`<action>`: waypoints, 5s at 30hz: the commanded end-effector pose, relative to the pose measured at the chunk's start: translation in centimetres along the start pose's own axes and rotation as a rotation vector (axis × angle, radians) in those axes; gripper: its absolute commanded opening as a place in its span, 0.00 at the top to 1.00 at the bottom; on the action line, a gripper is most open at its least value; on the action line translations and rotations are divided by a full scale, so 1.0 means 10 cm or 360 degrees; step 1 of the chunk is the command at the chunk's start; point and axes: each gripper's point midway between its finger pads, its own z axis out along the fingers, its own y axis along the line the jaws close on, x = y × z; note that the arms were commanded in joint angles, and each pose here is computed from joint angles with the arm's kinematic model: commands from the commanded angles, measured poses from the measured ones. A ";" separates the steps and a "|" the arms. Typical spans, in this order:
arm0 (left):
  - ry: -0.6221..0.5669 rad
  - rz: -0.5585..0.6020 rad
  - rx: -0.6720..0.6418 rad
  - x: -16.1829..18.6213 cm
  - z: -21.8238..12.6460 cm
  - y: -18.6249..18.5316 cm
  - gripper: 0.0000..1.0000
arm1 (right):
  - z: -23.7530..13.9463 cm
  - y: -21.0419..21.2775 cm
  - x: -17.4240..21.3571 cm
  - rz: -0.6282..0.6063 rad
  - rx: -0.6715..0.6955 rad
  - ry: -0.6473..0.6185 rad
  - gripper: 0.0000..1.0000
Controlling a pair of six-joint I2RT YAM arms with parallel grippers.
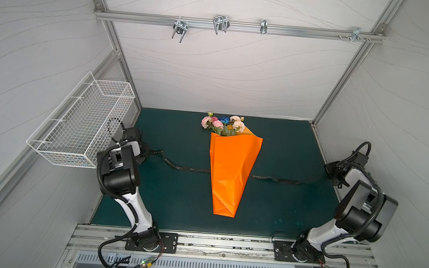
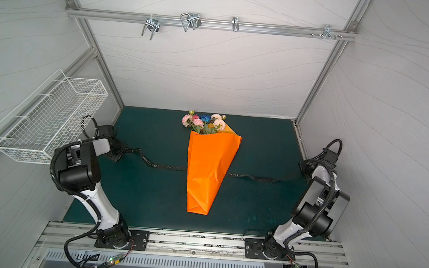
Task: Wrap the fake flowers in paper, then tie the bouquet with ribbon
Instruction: 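Lift both ribbon ends up and forward beside the cone's flower end, then cross the ribbon ends over the cone, right gripper reaching past the left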
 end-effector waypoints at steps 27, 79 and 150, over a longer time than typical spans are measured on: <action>-0.0329 0.0791 0.0578 0.71 -1.86 -1.53 0.55 | -1.88 2.92 1.43 -0.1337 -0.0974 0.0047 1.00; 0.0276 -0.0112 0.0509 0.55 0.09 -0.99 1.00 | -1.32 2.59 1.19 -0.1095 -0.0830 0.0114 1.00; 0.0232 0.1073 0.1872 1.94 -2.61 -2.28 1.00 | -0.83 2.76 6.17 -0.2224 -0.1532 0.1619 0.95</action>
